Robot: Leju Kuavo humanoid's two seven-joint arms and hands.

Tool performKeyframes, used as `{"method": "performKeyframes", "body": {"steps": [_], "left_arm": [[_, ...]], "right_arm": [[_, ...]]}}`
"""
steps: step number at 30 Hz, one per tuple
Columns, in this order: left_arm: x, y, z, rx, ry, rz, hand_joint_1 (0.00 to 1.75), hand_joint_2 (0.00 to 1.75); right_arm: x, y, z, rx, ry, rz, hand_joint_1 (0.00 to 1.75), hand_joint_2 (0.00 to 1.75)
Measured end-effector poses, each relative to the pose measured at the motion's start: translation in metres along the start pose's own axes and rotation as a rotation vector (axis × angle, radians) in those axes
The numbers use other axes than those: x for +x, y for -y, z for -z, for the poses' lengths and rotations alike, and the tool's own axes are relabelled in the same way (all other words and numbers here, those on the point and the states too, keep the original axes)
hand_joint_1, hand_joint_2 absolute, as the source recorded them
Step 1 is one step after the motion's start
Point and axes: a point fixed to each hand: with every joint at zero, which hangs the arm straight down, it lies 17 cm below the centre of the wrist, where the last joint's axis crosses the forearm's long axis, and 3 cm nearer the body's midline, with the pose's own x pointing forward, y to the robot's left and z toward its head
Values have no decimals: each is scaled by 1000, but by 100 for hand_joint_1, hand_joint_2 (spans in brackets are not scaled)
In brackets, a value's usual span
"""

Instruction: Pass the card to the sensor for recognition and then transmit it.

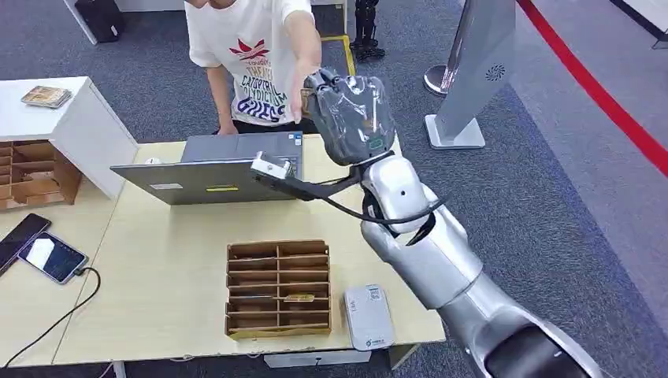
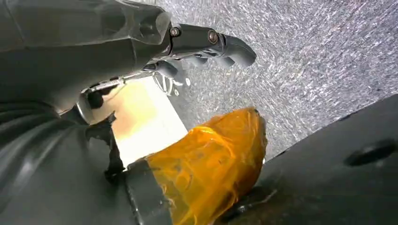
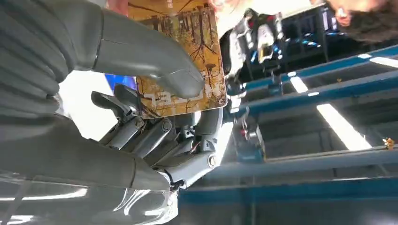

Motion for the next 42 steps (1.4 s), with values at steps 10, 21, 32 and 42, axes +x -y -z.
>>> {"method": "performKeyframes", "body": {"steps": [10, 21, 32, 42], "left_arm": [[1, -1, 0, -2, -2, 23, 0, 0], [0, 4, 0, 2, -1, -49, 0, 0], [-3, 16, 0, -9, -6, -204, 0, 0], [-5, 24, 0, -11, -8, -302, 0, 0]], "right_arm": [[-23, -55, -11, 137, -42, -113, 0, 175], [26, -67, -47, 165, -178, 471, 0, 0], [86, -10, -98, 50, -214, 1196, 0, 175], [87, 0, -177, 35, -280, 1314, 0, 175]]}}
